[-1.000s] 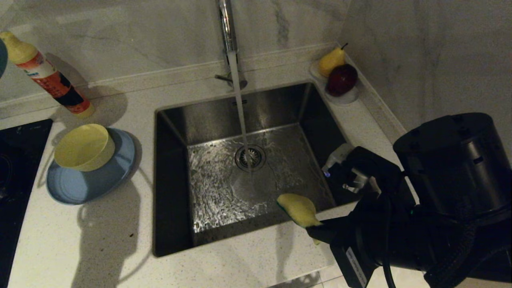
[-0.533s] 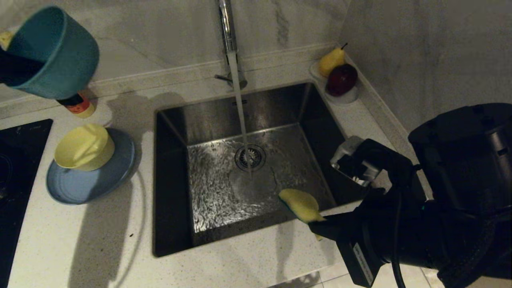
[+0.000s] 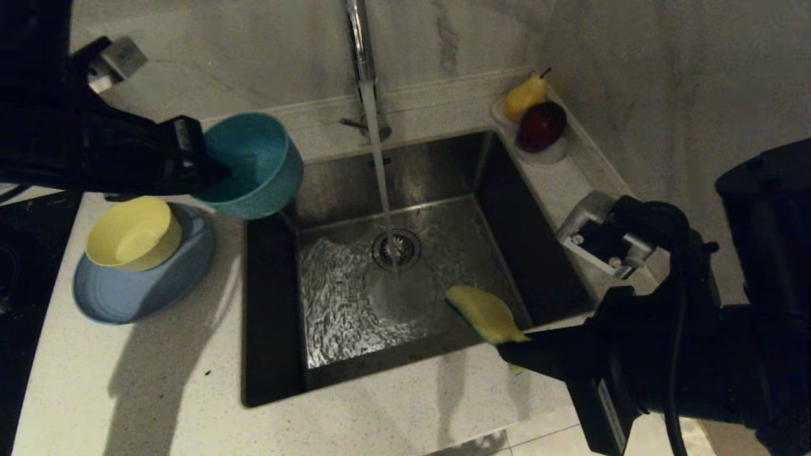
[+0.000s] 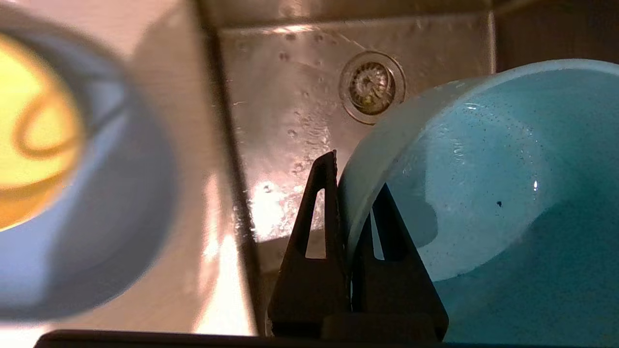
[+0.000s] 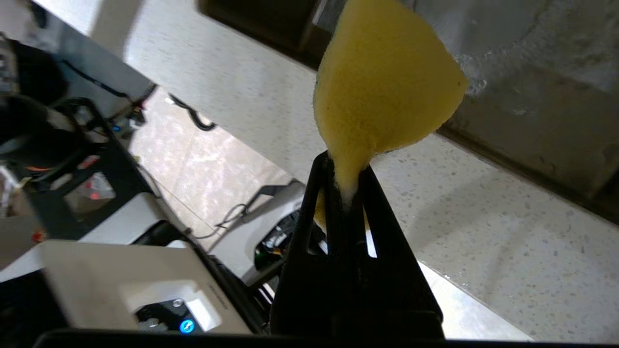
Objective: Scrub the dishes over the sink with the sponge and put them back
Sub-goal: Wash the bowl
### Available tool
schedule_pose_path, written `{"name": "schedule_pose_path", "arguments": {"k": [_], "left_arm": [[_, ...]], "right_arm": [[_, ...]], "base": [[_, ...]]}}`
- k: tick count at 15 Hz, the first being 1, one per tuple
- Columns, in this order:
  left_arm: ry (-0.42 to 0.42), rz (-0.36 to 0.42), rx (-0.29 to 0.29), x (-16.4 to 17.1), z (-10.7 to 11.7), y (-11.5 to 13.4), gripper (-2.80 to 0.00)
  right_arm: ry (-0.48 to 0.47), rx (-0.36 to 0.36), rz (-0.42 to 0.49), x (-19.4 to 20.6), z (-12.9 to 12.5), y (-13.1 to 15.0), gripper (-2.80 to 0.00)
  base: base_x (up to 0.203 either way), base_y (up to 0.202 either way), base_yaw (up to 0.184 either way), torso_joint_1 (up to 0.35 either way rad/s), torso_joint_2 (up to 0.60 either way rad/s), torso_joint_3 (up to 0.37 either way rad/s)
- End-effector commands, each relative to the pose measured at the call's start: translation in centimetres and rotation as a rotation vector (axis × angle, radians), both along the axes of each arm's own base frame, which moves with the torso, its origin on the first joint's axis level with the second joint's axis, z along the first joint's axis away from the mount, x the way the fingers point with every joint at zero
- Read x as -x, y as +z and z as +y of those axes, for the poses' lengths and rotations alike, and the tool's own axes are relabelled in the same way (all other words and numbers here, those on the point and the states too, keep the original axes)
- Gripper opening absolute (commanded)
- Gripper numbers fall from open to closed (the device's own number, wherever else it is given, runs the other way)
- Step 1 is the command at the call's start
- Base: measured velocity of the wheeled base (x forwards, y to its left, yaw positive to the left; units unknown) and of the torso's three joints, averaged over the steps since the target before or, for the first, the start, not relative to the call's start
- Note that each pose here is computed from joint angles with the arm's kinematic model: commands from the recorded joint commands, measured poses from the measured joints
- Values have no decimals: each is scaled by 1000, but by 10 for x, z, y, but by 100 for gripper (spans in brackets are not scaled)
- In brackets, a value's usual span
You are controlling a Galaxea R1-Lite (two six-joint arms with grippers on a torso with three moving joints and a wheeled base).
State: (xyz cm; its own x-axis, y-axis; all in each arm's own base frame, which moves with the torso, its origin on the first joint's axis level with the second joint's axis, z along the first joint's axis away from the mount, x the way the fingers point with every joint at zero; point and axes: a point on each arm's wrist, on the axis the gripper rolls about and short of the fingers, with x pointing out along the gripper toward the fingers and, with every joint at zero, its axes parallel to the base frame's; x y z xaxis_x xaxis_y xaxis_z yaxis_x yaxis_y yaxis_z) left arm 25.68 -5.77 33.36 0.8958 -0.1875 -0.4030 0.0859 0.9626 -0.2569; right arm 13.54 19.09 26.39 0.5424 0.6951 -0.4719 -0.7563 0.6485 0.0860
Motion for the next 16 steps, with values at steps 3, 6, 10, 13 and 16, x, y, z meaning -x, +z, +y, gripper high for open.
{"name": "schedule_pose_path", "arguments": {"k": [3, 6, 10, 13, 16], "left_arm": [[-24, 27, -50, -34, -63, -45, -280], [-7, 15, -34, -51, -83, -61, -280], [41, 6, -16, -72, -94, -77, -280], [62, 1, -12, -84, -99, -88, -280], [77, 3, 17, -91, -102, -90, -280]], "right_arm": [[3, -16, -7, 5, -7, 3, -280], [2, -19, -9, 6, -9, 4, -280], [-9, -20, -8, 4, -11, 4, -280], [6, -20, 2, 4, -11, 2, -280], [-3, -19, 1, 1, -11, 2, -280]], "base": [[0, 0, 0, 0, 0, 0], [0, 0, 0, 0, 0, 0], [0, 0, 0, 0, 0, 0], [0, 0, 0, 0, 0, 0], [0, 0, 0, 0, 0, 0]]}}
